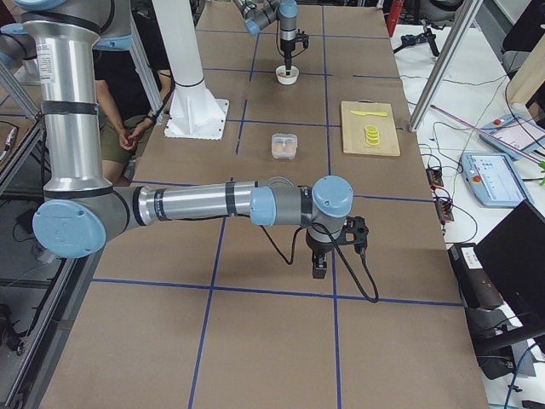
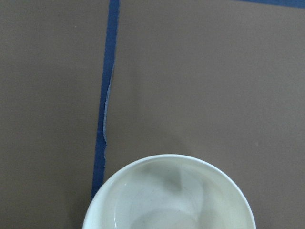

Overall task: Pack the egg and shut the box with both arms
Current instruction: 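Move the left gripper over the white bowl toward the brown egg, then lower the left gripper into the bowl and grasp the brown egg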

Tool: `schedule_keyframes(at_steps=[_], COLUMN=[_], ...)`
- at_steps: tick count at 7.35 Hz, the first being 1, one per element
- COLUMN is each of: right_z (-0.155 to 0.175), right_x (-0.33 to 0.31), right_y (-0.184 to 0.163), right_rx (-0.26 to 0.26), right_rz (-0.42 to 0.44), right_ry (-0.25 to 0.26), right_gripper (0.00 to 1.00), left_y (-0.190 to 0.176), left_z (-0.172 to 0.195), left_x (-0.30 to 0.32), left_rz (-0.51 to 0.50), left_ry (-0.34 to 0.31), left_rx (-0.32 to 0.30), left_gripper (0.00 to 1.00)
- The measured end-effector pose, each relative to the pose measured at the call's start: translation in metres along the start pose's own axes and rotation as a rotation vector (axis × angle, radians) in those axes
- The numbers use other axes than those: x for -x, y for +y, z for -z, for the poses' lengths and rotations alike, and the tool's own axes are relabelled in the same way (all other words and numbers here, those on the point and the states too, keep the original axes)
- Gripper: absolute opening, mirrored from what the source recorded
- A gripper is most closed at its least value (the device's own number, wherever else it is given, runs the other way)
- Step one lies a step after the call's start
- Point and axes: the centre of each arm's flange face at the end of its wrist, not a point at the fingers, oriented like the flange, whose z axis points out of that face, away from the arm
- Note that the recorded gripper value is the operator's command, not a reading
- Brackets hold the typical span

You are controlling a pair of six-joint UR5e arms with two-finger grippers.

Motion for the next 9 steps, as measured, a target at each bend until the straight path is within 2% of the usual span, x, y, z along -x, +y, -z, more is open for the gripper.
schedule_keyframes(at_steps=[6,9], right_z=[-0.001,-0.001], right_x=[0.0,0.0], right_y=[-0.001,-0.001], right_rx=[0.002,0.002], right_rz=[-0.01,-0.011], right_ry=[-0.007,-0.007], right_gripper=[1.0,1.0], left_y=[0.014,0.023], left_z=[-0.016,-0.023], left_x=[-0.008,-0.015], left_rz=[-0.016,-0.028], left_ry=[-0.007,-0.008], left_rx=[0.032,0.05], left_gripper=[0.92,0.86])
